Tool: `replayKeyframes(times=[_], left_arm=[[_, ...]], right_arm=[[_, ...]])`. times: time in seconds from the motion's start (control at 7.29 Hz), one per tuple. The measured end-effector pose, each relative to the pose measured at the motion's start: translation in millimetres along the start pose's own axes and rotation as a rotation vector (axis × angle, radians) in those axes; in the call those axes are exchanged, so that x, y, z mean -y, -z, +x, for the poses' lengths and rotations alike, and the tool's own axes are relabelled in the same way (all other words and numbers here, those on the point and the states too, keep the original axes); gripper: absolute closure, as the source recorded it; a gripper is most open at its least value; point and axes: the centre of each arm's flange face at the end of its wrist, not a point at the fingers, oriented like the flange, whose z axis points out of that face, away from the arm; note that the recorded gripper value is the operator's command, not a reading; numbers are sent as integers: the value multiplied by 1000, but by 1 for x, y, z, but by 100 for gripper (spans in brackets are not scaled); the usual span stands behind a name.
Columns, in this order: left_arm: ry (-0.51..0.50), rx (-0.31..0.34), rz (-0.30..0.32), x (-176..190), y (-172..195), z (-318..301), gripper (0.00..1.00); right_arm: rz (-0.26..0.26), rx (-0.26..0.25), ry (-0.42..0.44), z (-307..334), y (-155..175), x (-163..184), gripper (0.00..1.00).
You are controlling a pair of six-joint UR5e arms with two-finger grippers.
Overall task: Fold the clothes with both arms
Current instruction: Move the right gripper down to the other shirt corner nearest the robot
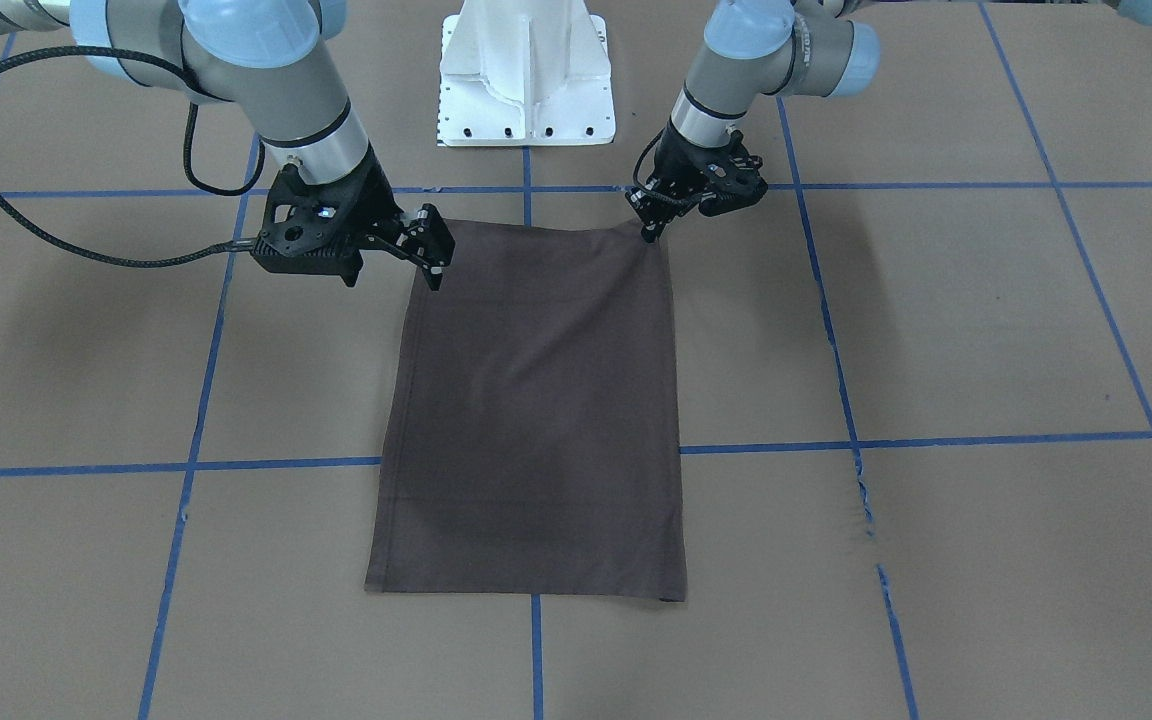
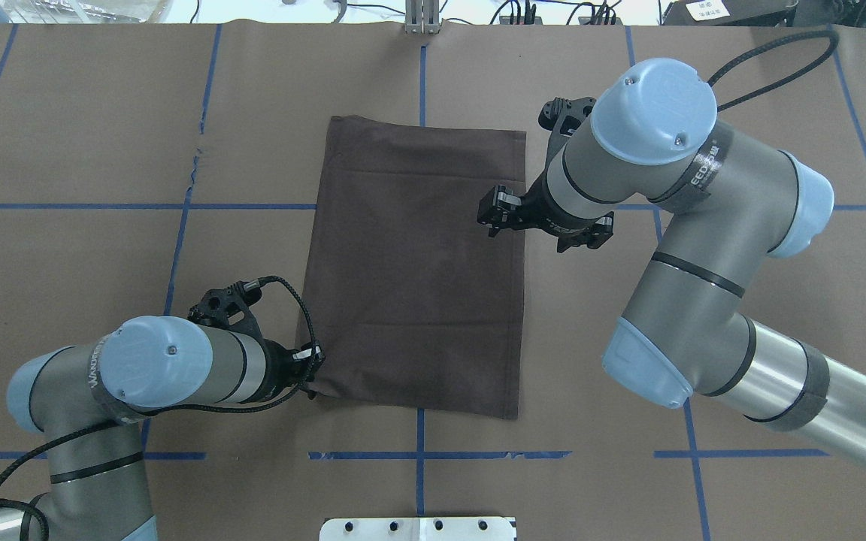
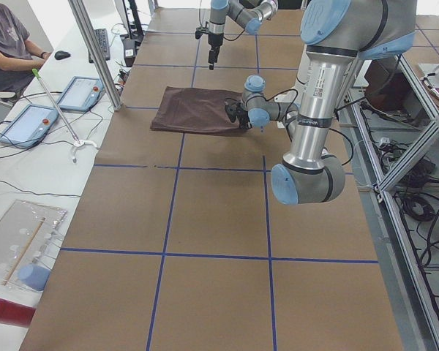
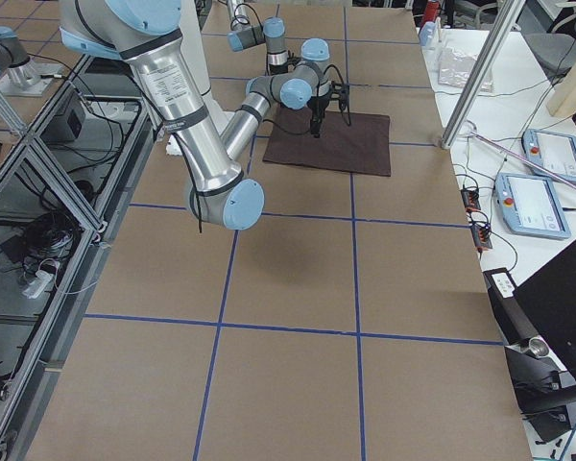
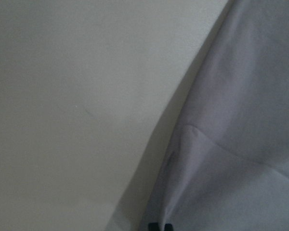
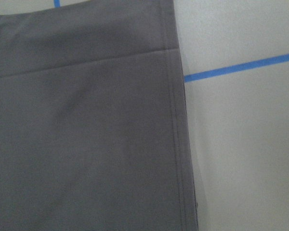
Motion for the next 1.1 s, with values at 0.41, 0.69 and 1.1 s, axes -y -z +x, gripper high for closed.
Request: replayKeyframes(times=[0.41,0.69,1.1], left_arm=[[-13,-6,-13,-4,14,5,100],[-15,-2,-11,-5,11,5,100],[-17,-9,-14,-7,13,8,100]], right_arm=[[-1,-30,-248,-1,-33,-76,0],[3,-64,-328,-11,-66,-138,0],[8,-142,-352,-10,-112,-181,0]])
